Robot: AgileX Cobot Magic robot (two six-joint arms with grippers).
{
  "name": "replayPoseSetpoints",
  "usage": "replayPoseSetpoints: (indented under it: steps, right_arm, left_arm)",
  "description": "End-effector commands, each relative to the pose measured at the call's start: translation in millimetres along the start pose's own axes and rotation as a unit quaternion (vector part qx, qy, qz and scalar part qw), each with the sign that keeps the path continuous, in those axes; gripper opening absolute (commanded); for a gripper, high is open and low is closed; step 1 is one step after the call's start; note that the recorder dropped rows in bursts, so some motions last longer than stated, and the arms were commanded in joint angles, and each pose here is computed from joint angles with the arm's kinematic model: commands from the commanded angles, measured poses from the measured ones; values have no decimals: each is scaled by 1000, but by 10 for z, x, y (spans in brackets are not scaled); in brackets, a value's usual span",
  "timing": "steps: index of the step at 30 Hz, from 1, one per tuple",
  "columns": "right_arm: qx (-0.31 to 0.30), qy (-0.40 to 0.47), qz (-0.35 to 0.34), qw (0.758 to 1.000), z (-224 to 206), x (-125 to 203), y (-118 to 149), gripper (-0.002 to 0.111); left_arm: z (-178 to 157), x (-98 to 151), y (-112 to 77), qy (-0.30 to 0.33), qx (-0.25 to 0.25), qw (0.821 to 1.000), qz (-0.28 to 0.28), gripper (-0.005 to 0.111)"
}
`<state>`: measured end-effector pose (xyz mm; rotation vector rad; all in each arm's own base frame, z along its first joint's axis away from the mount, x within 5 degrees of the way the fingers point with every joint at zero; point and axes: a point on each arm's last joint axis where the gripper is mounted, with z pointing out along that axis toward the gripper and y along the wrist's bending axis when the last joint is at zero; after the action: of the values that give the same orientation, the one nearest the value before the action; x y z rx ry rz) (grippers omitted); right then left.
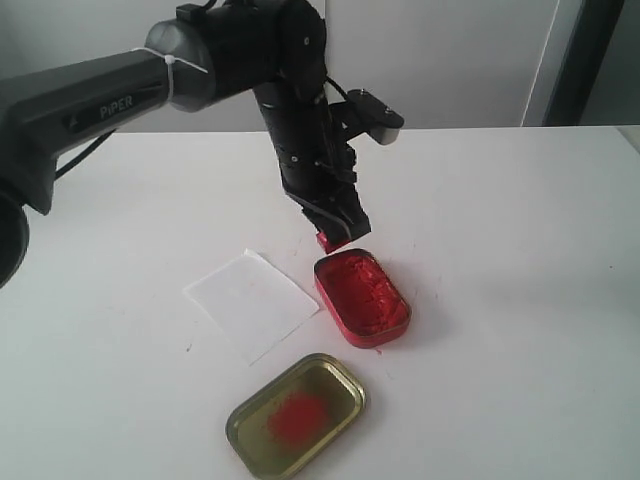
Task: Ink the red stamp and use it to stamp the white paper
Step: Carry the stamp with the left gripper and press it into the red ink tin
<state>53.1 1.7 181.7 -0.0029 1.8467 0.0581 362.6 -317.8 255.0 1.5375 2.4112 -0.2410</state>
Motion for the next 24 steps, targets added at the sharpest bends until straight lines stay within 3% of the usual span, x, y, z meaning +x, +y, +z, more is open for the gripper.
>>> replayPoseSetpoints:
  steps: [1,16,24]
  right_arm:
    - [0,-7,-3,1000,2,0,-1,0]
    - [0,-7,-3,1000,2,0,-1,0]
    - [0,-7,-3,1000,2,0,-1,0]
  left_arm:
    - [75,-38,4,-1,24,1000,-6,0]
    - [430,-91,41,-1,46,999,-18,0]
    - [514,-145,-84,26,-15,999,32,0]
